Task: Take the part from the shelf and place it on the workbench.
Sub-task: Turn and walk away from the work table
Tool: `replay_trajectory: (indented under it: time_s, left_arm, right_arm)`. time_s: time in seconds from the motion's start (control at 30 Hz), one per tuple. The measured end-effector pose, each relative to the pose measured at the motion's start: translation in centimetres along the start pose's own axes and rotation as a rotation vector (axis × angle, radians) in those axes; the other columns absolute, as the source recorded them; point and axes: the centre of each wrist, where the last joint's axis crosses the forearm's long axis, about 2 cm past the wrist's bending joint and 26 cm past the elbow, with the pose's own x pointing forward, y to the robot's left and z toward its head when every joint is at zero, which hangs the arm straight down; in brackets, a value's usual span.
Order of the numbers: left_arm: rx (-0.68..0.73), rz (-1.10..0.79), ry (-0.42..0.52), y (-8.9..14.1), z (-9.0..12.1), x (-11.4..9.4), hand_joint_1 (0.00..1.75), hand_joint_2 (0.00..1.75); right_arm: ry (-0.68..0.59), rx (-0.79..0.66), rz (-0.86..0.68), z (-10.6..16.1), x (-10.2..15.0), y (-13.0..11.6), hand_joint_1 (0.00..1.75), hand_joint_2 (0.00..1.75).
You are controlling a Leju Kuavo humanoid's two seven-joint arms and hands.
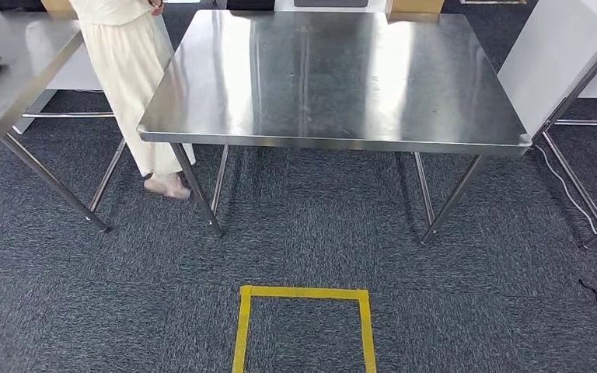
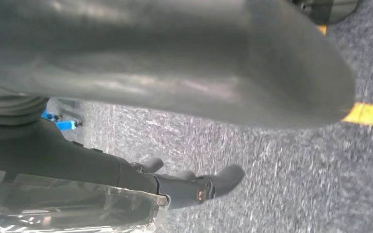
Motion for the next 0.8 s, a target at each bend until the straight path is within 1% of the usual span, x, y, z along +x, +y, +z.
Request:
replay_trajectory:
  time_s: [0.43,0.8]
  left_arm:
    - [0.005,0.009,-0.010,0.08,-0.07,0.06,0.00,0.00]
    - [0.015,0.027,0.001,0.15,-0.07,-0.04,0.00,0.00]
  right_arm:
    - [-0.001,0.002,0.002,0.01,-0.16,0.02,0.00,0.00]
    - [-0.005,0.004,0.008,-0.05,-0.21,-0.09,0.00,0.00]
